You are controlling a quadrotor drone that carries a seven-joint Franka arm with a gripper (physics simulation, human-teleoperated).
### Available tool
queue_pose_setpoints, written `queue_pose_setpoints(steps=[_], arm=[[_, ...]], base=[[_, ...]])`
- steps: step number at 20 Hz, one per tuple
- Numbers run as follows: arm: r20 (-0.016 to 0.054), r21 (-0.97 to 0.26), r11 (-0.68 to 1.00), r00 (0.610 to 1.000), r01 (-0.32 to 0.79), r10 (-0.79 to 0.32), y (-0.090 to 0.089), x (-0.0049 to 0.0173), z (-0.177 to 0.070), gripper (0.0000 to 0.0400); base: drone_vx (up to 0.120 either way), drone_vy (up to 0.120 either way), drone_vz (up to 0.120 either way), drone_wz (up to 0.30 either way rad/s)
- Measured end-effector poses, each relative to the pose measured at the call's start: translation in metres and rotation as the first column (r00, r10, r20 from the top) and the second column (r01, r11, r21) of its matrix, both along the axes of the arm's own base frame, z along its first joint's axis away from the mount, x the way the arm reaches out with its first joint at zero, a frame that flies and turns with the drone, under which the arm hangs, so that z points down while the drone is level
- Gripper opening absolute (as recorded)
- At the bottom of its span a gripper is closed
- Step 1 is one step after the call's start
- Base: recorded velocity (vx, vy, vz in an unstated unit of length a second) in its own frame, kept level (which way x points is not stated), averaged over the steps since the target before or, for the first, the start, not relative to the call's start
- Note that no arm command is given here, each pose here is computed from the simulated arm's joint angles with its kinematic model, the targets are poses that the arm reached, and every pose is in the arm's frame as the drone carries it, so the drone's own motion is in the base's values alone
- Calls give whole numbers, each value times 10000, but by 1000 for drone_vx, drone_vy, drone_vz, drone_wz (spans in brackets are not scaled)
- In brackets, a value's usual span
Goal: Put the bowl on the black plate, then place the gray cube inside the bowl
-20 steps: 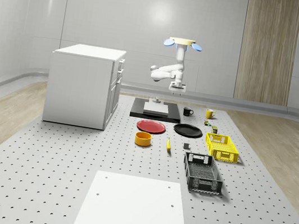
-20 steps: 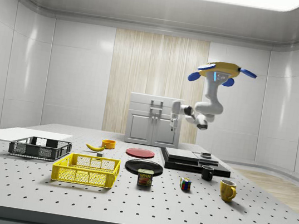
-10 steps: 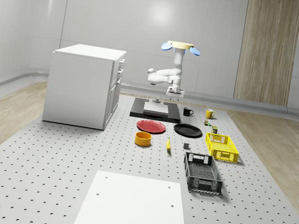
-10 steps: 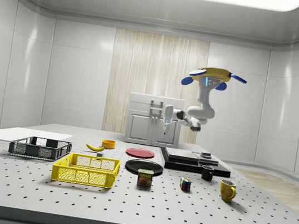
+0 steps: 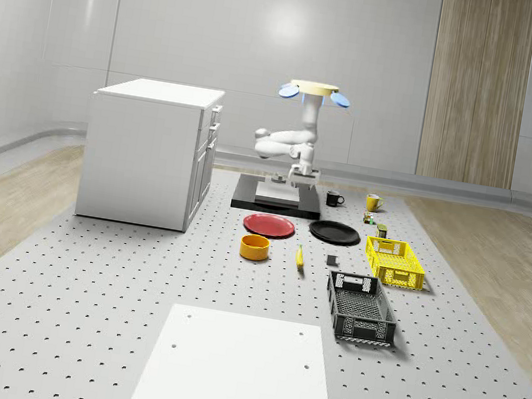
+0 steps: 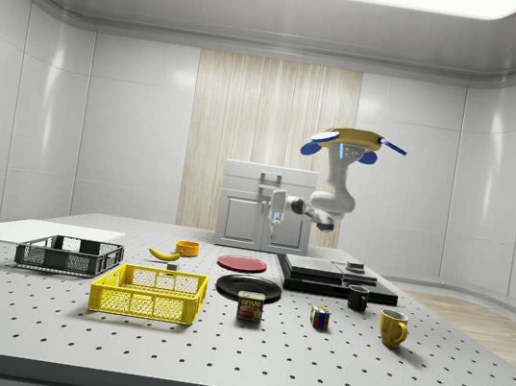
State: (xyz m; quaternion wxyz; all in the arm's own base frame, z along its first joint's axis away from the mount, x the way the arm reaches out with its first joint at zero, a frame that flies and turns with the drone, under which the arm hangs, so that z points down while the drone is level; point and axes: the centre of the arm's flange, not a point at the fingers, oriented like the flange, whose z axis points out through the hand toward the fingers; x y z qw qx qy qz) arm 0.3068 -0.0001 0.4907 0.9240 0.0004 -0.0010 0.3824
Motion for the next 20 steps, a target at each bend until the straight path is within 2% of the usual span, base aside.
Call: queue_pose_setpoints(steps=[4,7,20], arm=[[0,0,10000,10000,-1,1,0,0,0,400],[0,0,10000,10000,-1,1,0,0,0,400],[0,0,10000,10000,-2,2,0,0,0,400]], base=[[120,-10,-110,0],[120,-120,-120,0],[120,-120,0,0]])
